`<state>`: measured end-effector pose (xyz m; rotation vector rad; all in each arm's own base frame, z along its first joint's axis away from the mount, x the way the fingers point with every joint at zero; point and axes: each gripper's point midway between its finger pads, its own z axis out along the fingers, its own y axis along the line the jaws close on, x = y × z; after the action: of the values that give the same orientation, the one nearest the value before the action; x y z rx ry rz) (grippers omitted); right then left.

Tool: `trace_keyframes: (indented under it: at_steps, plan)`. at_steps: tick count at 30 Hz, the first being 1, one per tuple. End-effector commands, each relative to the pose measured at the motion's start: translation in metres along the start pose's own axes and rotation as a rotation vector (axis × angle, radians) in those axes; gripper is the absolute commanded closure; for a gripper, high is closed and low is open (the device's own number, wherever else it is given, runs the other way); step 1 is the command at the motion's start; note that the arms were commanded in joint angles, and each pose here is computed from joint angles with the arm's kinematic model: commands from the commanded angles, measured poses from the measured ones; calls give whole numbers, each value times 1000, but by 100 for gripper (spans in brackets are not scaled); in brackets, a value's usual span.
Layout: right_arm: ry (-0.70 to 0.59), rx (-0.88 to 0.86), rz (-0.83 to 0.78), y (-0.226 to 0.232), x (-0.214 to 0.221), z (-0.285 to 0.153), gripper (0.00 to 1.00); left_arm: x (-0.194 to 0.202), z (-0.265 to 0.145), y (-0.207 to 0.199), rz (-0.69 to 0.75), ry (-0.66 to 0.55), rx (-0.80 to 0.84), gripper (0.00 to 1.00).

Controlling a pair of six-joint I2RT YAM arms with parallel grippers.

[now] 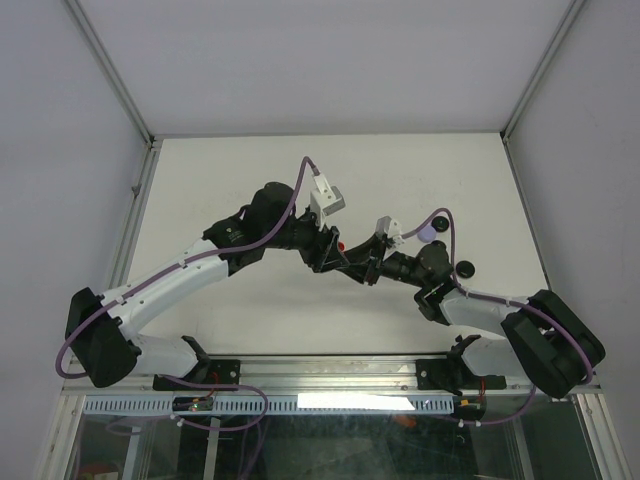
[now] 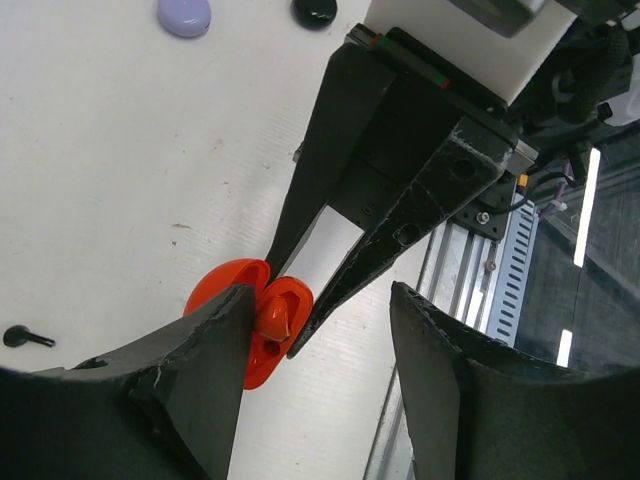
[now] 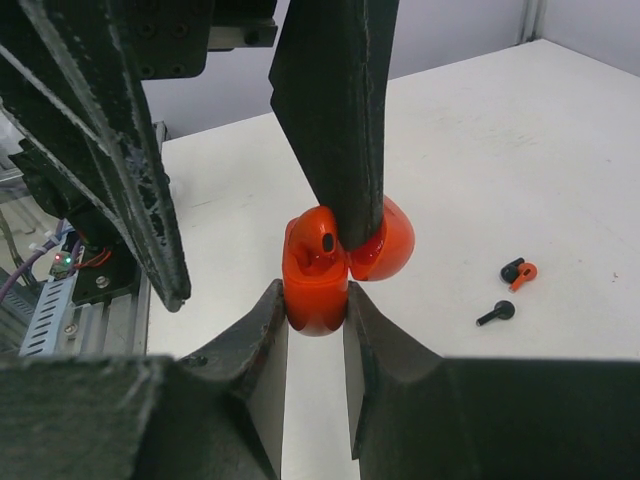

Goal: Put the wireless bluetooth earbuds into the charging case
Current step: Place the earbud in the charging case.

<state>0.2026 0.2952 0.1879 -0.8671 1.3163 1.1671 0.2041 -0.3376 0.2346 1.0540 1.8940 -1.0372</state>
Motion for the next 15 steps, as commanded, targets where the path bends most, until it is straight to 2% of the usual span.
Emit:
trace_keyframes:
  at_steps: [1,5,15]
  plan:
    - [-106,-105,-79,18,-37,9,100,-27,-8,-16,147,-97,81,43]
    - [-108,-120,-74,21,-40,9,100,-27,-11,-16,165,-105,75,41]
    - [-99,-138,-55,22,-39,11,100,-32,-18,-23,213,-135,95,28]
